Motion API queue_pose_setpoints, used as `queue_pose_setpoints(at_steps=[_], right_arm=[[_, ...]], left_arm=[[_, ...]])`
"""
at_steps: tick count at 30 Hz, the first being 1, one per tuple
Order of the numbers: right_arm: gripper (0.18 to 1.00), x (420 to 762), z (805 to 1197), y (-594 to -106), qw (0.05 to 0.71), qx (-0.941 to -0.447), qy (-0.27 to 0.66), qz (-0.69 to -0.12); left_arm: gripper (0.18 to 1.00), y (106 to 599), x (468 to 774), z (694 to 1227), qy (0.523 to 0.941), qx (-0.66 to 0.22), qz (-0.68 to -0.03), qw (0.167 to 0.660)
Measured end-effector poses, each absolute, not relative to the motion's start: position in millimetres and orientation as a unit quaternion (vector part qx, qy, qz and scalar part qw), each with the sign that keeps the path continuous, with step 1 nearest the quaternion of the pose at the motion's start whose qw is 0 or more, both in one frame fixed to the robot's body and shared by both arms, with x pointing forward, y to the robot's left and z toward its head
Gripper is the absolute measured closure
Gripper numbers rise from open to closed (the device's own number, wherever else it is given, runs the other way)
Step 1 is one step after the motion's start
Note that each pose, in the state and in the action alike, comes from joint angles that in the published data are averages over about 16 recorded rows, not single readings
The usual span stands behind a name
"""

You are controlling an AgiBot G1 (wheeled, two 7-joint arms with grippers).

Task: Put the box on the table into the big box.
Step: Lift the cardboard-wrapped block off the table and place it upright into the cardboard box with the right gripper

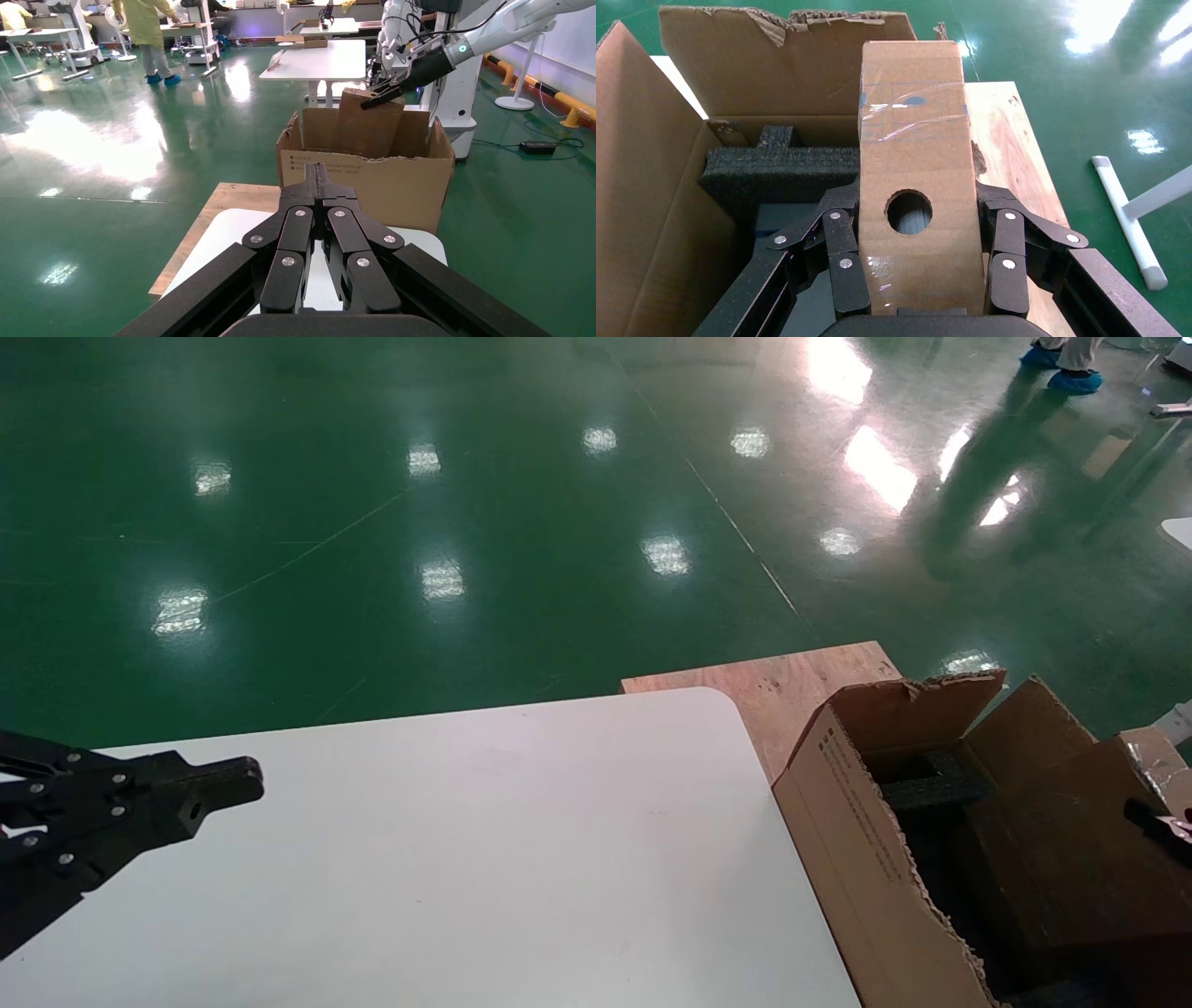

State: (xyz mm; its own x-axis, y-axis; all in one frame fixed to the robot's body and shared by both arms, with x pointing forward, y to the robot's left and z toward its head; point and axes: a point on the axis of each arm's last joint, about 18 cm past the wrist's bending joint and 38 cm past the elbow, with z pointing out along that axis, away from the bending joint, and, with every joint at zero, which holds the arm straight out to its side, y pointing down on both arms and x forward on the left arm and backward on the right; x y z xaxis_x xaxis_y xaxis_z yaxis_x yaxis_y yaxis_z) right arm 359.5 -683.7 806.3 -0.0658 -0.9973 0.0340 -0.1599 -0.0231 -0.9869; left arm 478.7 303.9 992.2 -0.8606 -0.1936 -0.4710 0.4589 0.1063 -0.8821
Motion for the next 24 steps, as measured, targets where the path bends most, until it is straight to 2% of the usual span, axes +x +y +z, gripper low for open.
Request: queue_pose_setpoints(at_steps=[24], right_arm=[[0.721, 371, 786, -684, 0.422, -0.534, 0.561, -0.471]], left_arm=[[0.993, 304, 479, 992, 0.702, 0.095, -0.662, 0.246]])
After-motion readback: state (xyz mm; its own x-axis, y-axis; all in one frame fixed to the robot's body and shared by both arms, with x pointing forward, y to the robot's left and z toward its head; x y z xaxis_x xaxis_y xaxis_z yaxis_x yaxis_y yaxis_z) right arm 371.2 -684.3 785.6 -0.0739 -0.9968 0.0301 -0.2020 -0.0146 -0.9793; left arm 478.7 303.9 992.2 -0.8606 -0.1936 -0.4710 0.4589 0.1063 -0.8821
